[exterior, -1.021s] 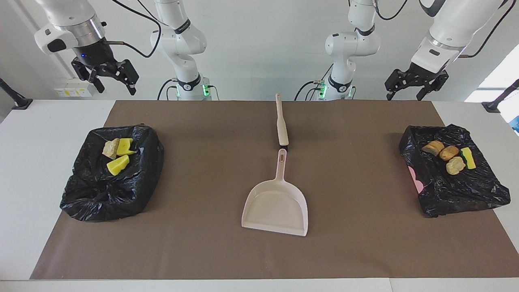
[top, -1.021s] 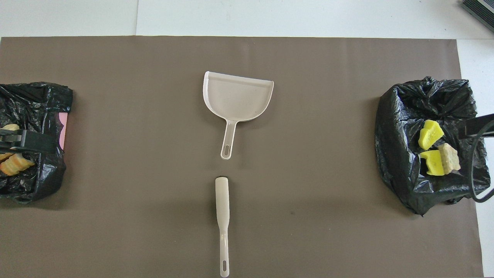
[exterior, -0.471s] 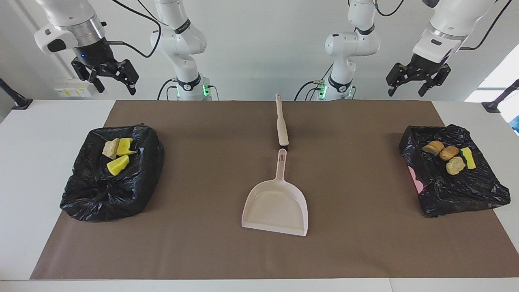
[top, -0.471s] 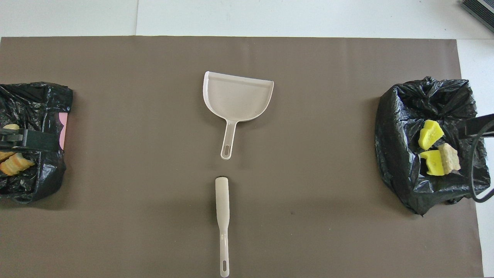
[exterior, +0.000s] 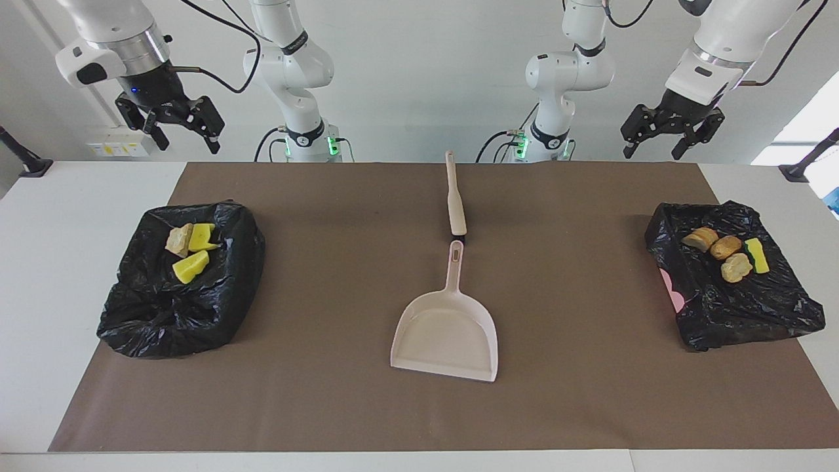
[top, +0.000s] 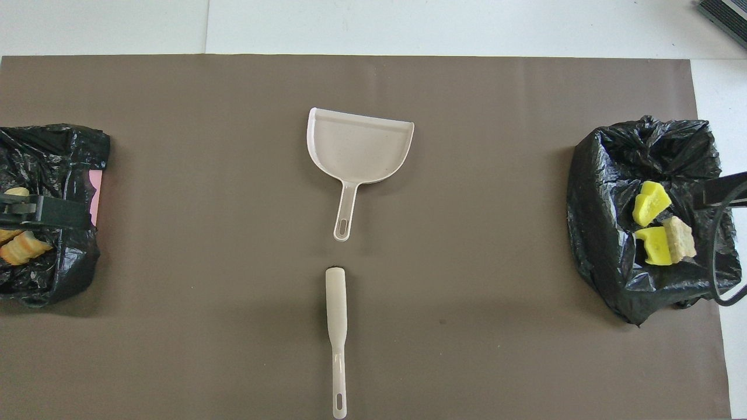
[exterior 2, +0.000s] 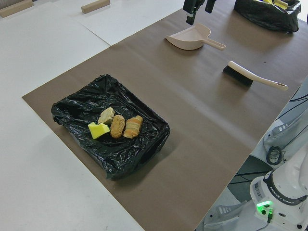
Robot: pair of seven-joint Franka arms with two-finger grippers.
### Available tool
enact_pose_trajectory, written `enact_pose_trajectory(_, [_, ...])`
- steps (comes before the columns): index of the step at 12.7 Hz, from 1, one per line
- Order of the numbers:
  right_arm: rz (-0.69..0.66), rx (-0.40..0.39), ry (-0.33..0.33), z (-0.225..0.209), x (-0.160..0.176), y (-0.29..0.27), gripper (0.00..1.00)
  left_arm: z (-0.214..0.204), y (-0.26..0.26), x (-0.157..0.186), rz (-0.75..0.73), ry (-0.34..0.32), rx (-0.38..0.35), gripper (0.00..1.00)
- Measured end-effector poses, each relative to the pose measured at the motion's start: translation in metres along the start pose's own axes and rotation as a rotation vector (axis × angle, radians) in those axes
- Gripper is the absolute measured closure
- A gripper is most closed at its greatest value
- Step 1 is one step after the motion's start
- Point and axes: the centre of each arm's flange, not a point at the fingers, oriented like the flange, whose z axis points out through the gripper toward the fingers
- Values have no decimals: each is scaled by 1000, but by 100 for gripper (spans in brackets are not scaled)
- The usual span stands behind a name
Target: Sweep and dump trash in bin
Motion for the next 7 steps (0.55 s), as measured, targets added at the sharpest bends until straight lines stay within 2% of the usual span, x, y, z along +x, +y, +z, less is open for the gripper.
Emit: enact_pose_trajectory(7, [0,0,0,0,0,0,0,0,-1,0,-2,2,0,0])
